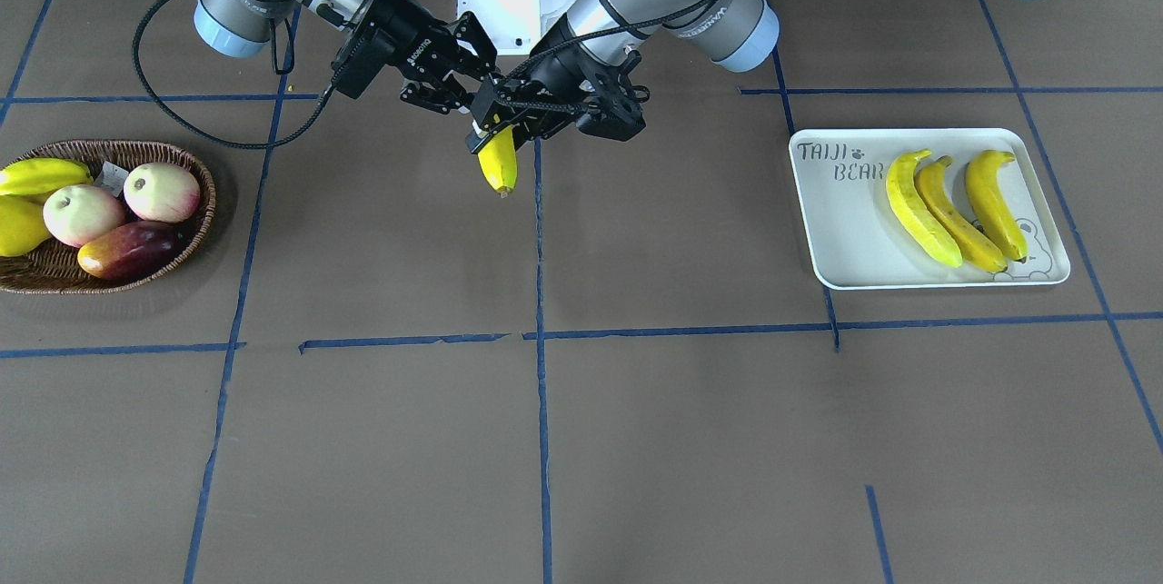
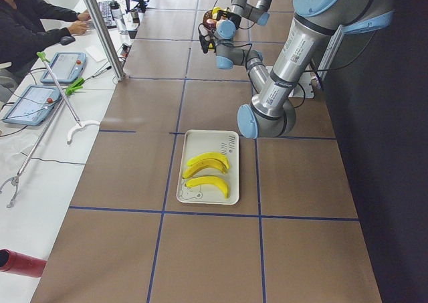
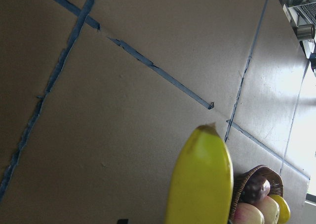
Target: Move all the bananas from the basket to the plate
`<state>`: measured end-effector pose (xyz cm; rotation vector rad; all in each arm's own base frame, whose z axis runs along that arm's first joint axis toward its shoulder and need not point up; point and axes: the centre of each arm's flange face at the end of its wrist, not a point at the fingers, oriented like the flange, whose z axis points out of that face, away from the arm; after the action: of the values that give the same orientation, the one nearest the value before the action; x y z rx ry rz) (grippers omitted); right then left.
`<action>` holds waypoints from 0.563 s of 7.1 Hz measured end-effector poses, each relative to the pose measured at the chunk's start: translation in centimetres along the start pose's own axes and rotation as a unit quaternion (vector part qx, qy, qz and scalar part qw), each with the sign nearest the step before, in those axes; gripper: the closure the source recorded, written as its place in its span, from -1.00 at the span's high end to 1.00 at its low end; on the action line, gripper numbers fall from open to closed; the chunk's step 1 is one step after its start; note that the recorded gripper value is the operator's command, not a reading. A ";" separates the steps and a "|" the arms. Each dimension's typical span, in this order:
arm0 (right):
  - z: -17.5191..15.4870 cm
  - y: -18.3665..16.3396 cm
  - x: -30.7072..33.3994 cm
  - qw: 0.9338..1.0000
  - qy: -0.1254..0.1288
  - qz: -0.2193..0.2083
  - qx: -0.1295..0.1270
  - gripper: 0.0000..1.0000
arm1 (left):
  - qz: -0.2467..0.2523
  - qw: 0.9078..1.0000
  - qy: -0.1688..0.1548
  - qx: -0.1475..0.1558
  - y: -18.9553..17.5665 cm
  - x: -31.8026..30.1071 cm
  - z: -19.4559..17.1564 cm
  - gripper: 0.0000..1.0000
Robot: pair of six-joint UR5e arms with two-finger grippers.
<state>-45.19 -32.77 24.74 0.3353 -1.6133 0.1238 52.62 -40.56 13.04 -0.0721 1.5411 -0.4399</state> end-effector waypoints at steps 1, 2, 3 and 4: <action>0.0 0.0 0.0 1.000 0.000 0.000 0.000 0.99 | -0.001 1.000 0.001 0.000 0.0 0.0 -0.1 -1.00; 0.0 0.0 0.0 1.000 0.001 0.001 0.001 0.99 | -0.001 1.000 0.001 0.000 0.0 0.1 -0.1 -1.00; -0.2 -0.1 -0.1 1.000 -0.001 0.003 0.003 0.99 | -0.002 1.000 0.000 0.001 -0.2 0.0 -0.1 -1.00; -0.3 -0.2 -0.3 1.000 -0.003 0.008 0.004 0.99 | -0.001 1.000 -0.001 0.003 -0.4 -0.1 -0.2 -1.00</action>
<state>-44.81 -32.79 24.49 0.3288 -1.6218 0.1427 52.38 -40.82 13.25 -0.0702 1.5384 -0.4462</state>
